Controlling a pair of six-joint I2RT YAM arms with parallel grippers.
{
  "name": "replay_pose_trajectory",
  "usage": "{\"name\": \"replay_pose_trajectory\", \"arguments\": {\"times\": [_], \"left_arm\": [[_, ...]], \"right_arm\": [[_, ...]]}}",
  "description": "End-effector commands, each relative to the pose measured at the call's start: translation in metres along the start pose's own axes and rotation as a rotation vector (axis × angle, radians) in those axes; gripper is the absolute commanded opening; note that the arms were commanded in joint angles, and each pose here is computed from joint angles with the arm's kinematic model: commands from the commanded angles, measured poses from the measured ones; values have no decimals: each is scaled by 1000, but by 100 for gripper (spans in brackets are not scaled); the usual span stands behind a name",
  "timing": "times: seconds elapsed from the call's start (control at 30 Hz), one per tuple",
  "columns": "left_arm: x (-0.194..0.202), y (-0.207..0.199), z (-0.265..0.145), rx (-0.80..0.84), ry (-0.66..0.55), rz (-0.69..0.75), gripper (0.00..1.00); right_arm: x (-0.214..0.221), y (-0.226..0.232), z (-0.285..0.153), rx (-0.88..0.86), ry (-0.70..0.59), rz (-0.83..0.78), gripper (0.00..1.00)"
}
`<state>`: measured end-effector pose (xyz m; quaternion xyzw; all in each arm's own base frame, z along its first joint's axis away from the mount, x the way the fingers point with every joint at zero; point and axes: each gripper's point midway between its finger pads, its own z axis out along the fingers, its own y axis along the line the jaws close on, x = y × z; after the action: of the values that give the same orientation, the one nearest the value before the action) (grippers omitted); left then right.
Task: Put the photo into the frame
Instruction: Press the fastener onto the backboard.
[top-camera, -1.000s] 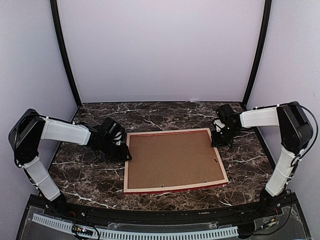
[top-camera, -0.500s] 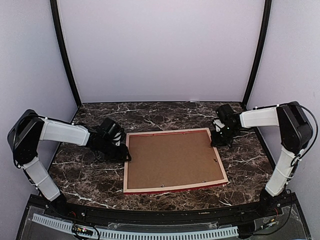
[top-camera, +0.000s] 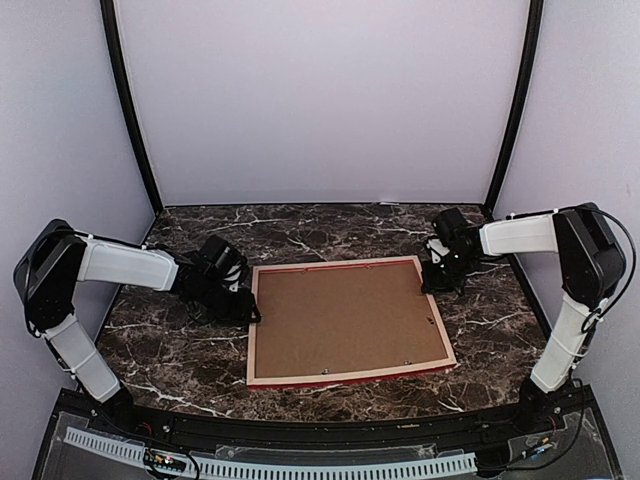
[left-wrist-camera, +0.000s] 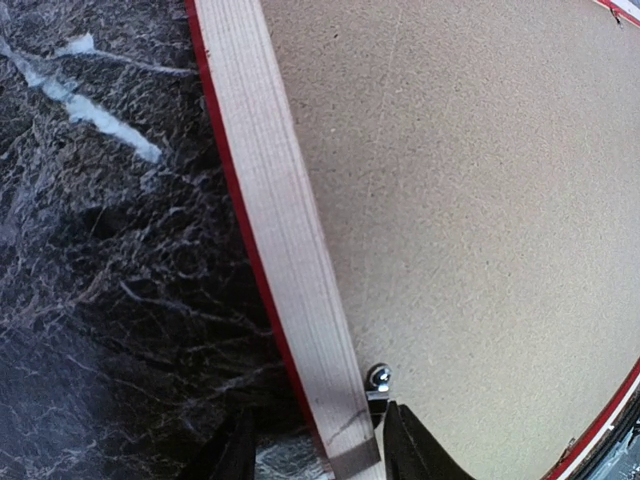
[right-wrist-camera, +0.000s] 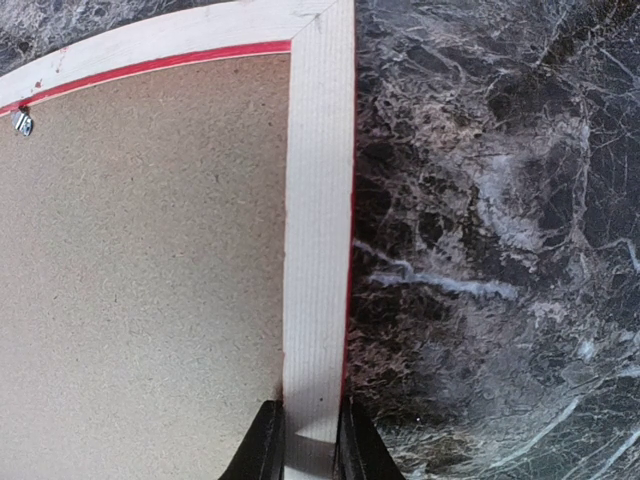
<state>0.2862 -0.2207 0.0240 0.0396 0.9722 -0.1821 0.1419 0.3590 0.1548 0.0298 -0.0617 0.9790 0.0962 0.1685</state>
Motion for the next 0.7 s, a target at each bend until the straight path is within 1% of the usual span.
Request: {"name": "replay_pose_trajectory", "arguments": {"times": [0.0, 0.33, 0.67], "left_arm": [[35, 33, 10, -115, 134, -15, 46], [32, 41, 13, -170, 132, 25, 46], [23, 21, 7, -80, 104, 33, 48]], "right_arm": [[11, 2, 12, -16, 49, -5, 16], [11, 3, 13, -20, 54, -6, 16], [9, 3, 12, -21, 56, -7, 16]]}}
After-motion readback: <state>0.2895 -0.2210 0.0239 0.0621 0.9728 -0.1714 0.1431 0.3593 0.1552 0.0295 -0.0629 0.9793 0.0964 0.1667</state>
